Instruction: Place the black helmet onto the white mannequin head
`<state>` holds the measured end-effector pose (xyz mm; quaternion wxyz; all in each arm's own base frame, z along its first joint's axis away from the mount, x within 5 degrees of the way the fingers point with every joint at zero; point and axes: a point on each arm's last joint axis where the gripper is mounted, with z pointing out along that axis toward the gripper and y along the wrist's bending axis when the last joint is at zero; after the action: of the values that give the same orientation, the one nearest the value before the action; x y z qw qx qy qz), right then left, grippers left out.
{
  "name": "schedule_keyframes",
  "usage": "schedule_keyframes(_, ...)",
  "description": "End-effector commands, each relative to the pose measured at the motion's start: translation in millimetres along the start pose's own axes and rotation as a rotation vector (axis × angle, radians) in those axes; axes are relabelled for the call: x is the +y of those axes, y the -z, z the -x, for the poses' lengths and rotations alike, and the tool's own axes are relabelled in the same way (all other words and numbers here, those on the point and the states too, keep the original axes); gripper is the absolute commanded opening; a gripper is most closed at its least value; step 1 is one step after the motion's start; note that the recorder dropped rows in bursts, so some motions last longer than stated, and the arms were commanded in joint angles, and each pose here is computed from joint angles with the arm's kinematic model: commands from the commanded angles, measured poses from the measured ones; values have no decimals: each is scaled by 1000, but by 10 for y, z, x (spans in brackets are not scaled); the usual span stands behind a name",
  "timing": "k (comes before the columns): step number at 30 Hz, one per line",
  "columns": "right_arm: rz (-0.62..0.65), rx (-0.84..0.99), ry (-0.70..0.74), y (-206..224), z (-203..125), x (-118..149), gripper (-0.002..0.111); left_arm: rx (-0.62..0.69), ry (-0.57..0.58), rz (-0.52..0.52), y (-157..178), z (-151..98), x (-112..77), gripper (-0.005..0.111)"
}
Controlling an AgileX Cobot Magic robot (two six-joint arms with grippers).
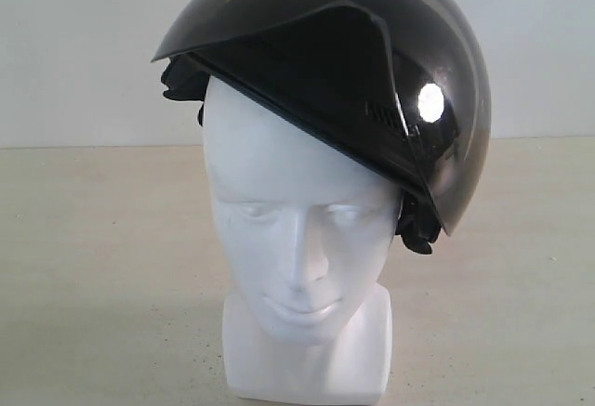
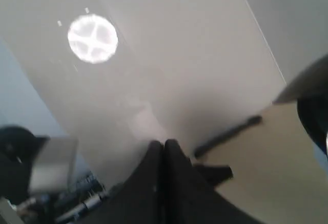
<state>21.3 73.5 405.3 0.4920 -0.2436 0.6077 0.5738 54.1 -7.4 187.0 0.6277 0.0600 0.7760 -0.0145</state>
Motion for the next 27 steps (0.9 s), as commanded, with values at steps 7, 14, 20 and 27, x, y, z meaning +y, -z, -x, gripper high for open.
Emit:
schedule_keyframes(7, -564, 123, 78, 250, 121, -342, 0, 0, 11, -6, -1, -10, -5, 4)
schedule_keyframes(14, -757, 128, 89, 340, 509, -272, 0, 0, 11, -6, -1, -10, -5, 4)
schedule_keyframes(20, -893, 209, 88, 159, 528, -393, 0, 0, 11, -6, -1, -10, -5, 4)
schedule_keyframes(27, -954, 283, -16, -45, 426, -493, 0, 0, 11, -6, -1, -10, -5, 4)
